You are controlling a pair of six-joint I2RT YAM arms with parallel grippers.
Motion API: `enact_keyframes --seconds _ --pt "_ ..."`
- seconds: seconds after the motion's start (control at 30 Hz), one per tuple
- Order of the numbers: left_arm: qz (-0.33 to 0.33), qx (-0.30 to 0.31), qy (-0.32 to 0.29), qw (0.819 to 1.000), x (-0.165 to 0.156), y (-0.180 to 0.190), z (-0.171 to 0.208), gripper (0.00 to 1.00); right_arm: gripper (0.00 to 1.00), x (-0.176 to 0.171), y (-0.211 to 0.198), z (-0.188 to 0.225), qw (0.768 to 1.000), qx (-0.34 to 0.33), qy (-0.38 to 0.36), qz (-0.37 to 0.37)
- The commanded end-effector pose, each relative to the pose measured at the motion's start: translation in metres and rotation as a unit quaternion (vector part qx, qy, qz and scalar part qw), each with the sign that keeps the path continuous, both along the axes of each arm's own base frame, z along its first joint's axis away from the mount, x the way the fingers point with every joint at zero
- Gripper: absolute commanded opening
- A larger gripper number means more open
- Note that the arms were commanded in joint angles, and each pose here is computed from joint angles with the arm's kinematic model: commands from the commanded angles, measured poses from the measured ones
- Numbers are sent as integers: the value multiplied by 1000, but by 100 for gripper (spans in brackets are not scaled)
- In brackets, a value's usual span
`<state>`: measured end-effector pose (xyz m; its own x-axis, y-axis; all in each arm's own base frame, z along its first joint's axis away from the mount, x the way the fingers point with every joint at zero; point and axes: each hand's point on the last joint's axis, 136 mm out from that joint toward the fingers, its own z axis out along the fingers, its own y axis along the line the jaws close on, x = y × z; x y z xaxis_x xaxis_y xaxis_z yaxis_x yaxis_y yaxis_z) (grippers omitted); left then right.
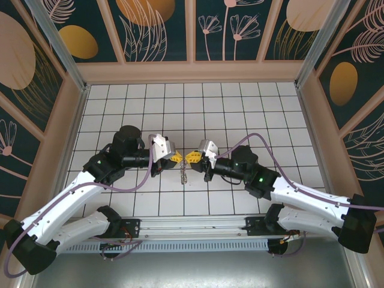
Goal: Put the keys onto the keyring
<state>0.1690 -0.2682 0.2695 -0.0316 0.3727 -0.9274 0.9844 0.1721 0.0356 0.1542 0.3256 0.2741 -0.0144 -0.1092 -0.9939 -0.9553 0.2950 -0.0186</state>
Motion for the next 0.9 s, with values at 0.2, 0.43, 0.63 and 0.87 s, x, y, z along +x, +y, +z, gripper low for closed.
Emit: enact_keyframes --seconds 0.2,0.43,0.63,0.87 --pt "-19 -38 -45 998 -5 -3 26 0 0 -1 5 -15 999 -20 26 14" --pt "-19 -37 -44 998 -5 -4 25 0 0 -1 5 -15 999 -19 28 14" --pt "-18 -38 -44 998 -4 -4 26 0 0 -3 4 -13 999 -17 27 17" --pt "-22 -40 -42 998 -5 -5 27 0 0 -4 5 -11 999 -15 27 21"
